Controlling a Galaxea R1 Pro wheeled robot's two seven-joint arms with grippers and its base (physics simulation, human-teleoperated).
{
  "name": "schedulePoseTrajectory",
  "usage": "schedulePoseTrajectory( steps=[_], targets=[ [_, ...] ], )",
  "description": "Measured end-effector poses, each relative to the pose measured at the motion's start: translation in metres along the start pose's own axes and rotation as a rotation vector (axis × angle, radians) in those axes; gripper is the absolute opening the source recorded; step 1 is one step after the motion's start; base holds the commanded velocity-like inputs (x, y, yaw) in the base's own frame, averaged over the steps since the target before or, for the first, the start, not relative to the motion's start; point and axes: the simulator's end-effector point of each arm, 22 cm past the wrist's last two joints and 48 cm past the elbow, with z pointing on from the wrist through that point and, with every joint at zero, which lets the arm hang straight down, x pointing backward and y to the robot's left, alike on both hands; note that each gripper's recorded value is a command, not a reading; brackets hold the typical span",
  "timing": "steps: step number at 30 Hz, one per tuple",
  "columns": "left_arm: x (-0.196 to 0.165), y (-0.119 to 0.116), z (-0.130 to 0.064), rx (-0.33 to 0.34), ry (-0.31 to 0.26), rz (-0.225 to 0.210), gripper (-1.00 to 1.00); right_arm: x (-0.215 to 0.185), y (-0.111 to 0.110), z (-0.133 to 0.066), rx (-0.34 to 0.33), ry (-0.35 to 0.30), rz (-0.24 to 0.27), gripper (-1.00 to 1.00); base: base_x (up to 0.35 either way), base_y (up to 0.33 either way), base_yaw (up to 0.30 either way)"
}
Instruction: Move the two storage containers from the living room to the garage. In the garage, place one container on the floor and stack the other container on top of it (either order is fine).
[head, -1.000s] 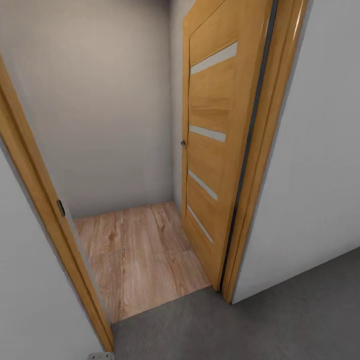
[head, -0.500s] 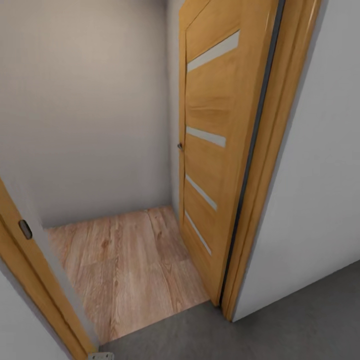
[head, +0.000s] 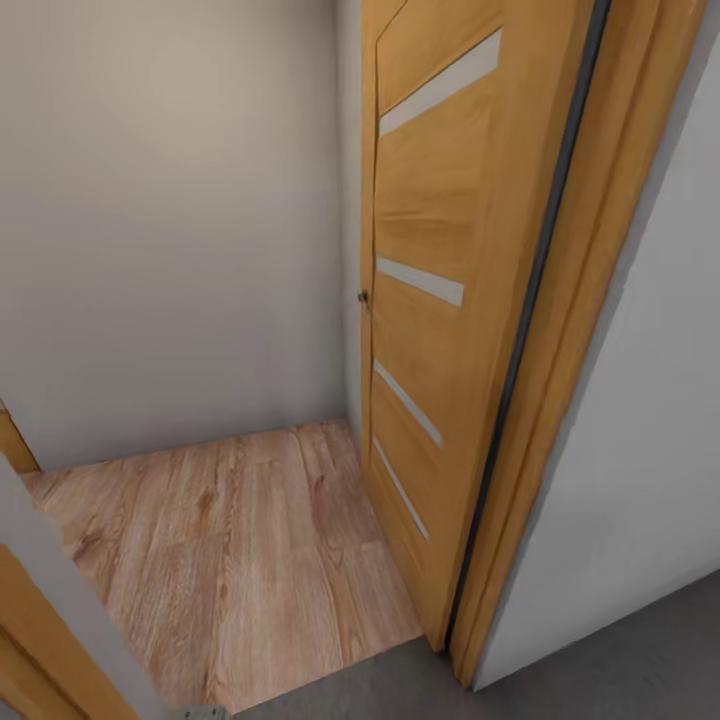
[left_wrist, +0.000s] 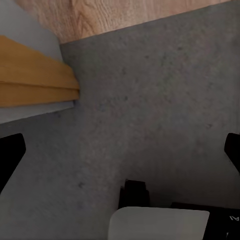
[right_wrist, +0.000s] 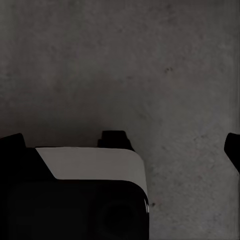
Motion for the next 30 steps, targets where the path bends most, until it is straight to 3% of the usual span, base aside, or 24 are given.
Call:
schedulePoseTrajectory(
  steps=[30],
  targets=[
    [0.0, 0.0002, 0.0, -0.001, 0.0, 0.0, 1.0, 0.0, -0.0002, 0.0001, 0.0, 0.0, 0.0, 1.0, 0.301, -0.082, 0.269]
  ],
)
